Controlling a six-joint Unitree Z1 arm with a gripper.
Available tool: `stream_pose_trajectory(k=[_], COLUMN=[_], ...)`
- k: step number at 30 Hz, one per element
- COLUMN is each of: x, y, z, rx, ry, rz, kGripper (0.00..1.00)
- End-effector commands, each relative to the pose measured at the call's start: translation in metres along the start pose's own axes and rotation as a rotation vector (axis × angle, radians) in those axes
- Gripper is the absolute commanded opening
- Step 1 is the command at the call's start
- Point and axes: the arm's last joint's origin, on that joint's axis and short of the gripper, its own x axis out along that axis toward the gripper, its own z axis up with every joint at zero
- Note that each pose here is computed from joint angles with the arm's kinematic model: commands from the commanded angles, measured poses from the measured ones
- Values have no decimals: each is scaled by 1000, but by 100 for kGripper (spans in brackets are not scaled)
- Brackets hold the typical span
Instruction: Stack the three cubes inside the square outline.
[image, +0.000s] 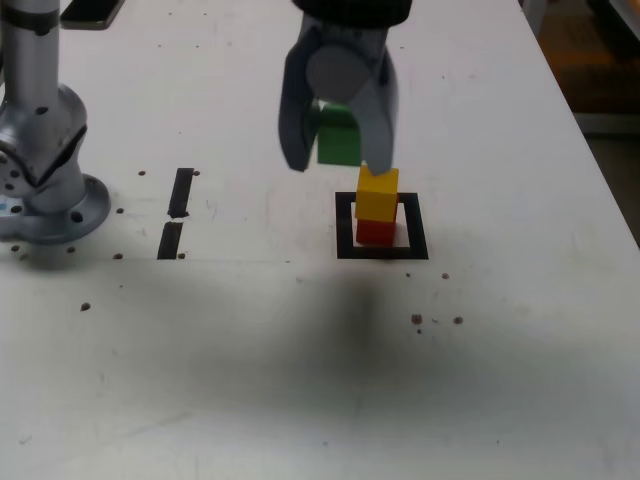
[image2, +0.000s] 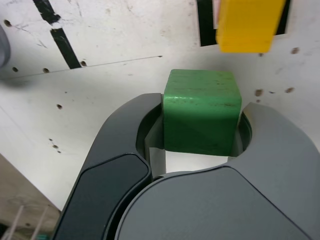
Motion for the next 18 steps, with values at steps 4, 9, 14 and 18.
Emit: stream_pose_trajectory(k=[4,9,14,18], x=[11,15,16,19], y=[5,11,22,30], z=[-1,8,15,17], rx=[17,24,11,-2], ry=[6,-36,-40,-25], rz=[-21,-33,-28,-16], kGripper=[10,10,17,24])
